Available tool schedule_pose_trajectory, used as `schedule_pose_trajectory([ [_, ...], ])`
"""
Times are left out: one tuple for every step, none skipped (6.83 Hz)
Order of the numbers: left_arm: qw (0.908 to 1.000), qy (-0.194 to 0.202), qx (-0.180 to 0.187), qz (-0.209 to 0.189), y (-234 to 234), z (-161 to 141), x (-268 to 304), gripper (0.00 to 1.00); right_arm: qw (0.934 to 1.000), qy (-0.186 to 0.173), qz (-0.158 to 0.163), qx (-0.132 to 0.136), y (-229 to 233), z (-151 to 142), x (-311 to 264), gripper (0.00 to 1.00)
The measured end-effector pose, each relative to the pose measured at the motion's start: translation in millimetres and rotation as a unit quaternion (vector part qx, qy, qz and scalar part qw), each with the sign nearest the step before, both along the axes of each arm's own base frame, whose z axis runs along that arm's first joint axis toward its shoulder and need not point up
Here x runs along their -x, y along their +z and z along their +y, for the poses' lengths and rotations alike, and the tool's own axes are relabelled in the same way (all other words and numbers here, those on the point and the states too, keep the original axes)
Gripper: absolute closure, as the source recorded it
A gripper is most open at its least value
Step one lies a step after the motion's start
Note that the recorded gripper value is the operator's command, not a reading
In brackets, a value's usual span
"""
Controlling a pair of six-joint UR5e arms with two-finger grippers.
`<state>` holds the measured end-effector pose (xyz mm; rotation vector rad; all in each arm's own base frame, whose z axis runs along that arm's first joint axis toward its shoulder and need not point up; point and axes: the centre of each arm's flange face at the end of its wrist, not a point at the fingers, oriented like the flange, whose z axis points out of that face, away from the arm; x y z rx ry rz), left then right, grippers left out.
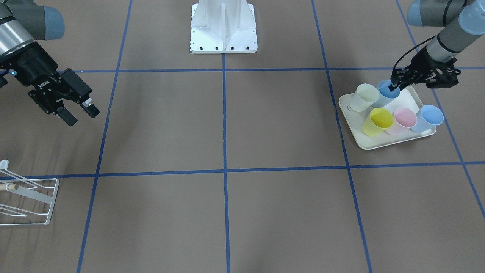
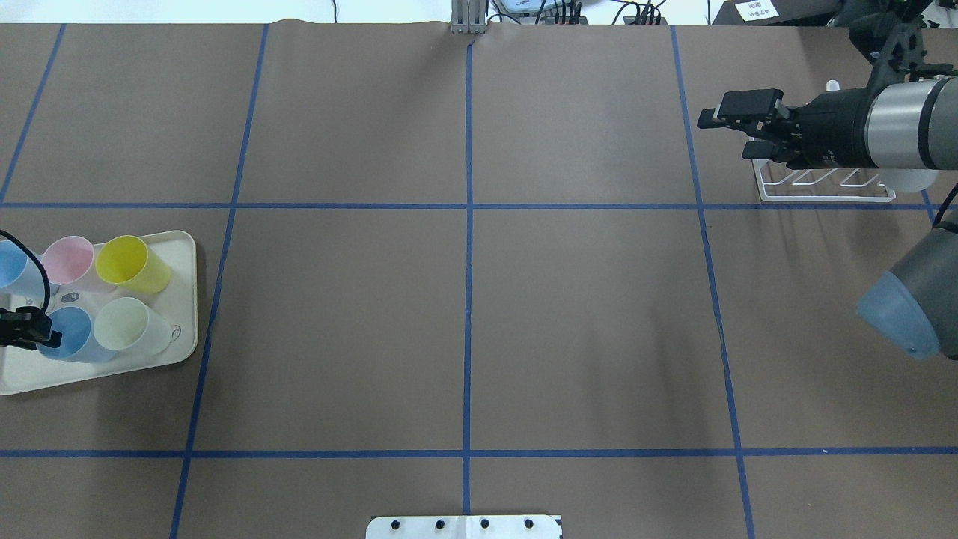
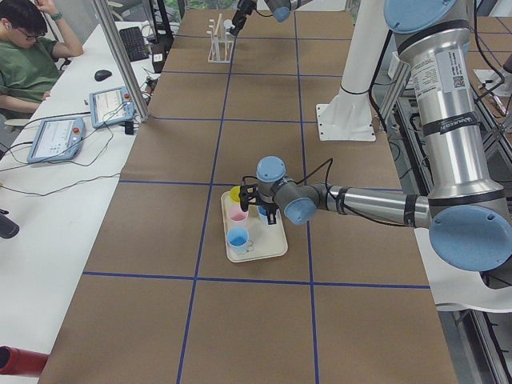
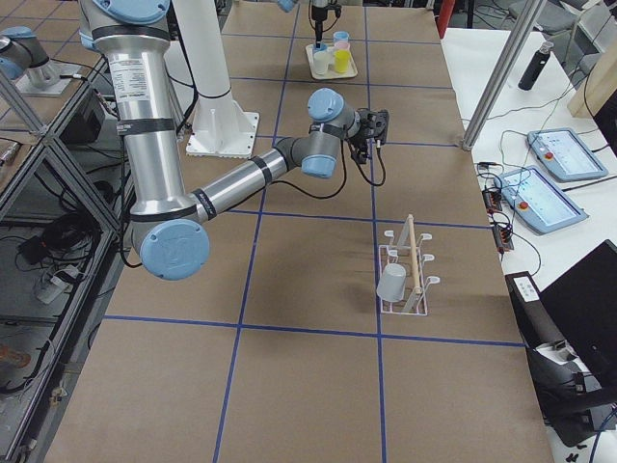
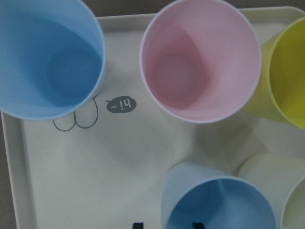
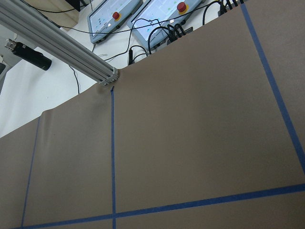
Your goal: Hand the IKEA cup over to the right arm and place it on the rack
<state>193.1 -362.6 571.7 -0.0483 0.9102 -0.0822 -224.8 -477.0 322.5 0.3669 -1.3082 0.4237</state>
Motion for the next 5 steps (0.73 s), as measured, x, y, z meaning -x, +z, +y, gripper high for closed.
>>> schedule_pose_trajectory([
  [1.0000,0.000,0.001,-0.001,0.5,0.0,-0.1,1.00,1.0000,0.000,0.000,-0.001,-0.2,-0.1,0.2,0.00],
  [1.0000,-0.001,0.002,-0.001,0.3,-0.1,1.1,1.00,1.0000,0.000,-0.001,-0.002,-1.8,-0.6,0.6,0.00],
  [1.0000,-0.005,0.004,0.001,-1.8,1.5,6.9,1.00,1.0000,0.000,-0.003,-0.004,-4.9,-1.6,1.2,0.00],
  [0.9999,-0.011,0.007,0.003,-5.0,8.4,19.1,1.00,1.0000,0.000,-0.004,-0.007,-7.9,-2.7,1.2,0.00],
  [0.9996,-0.023,0.013,0.011,-9.0,13.6,41.0,1.00,1.0000,0.001,-0.005,-0.008,-9.4,-3.1,1.0,0.00],
])
